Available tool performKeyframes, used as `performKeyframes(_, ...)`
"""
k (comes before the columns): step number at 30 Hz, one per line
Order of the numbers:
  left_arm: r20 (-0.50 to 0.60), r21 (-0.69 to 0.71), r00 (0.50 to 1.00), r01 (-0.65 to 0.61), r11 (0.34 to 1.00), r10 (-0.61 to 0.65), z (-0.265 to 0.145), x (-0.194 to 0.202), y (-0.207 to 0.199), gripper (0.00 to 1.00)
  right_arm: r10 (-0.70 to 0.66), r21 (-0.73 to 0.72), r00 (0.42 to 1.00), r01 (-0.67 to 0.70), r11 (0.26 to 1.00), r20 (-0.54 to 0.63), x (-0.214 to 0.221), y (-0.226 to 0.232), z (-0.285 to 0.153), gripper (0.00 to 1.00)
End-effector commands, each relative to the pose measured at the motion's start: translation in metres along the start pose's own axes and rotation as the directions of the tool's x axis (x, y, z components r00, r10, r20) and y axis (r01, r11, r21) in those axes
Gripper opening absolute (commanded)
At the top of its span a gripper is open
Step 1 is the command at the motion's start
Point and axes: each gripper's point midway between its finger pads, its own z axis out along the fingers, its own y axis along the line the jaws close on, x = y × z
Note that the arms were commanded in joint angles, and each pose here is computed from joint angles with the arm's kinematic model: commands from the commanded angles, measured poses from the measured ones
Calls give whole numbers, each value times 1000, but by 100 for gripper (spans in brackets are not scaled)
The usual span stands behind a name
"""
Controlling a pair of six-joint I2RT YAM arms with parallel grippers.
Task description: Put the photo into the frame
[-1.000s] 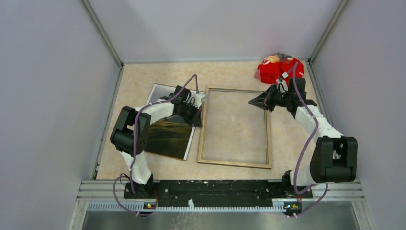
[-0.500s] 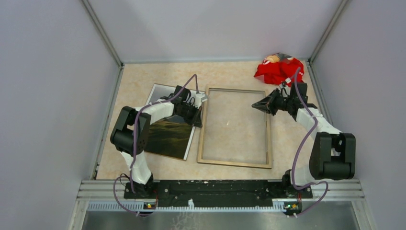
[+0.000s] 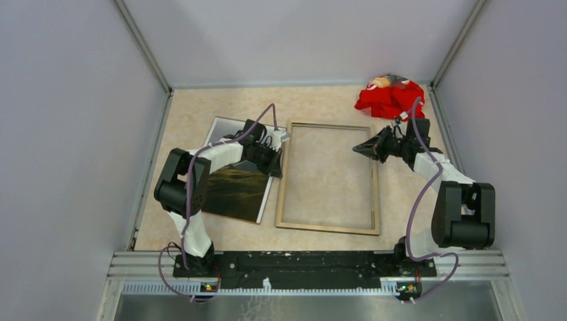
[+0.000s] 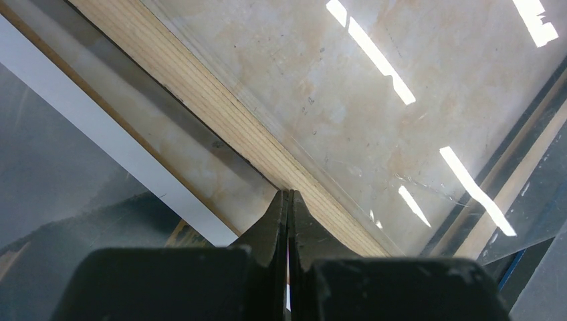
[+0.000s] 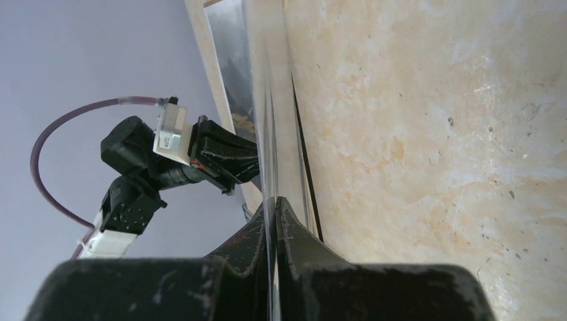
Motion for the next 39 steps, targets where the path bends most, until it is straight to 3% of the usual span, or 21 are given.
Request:
performKeyframes(1, -52, -36, 998, 23, 999, -25, 8, 18, 12, 0, -40, -64, 999, 40, 997, 5, -4, 14, -4, 0)
performKeyframes(6, -58, -37, 998, 25, 999, -27, 9, 19, 13, 0, -83, -136, 996, 84, 987, 14, -4, 32, -10, 0)
performKeyframes(39, -61, -42, 998, 25, 999, -28, 10, 18, 14, 0, -88, -207, 996, 90, 974, 15, -3, 36, -7, 0)
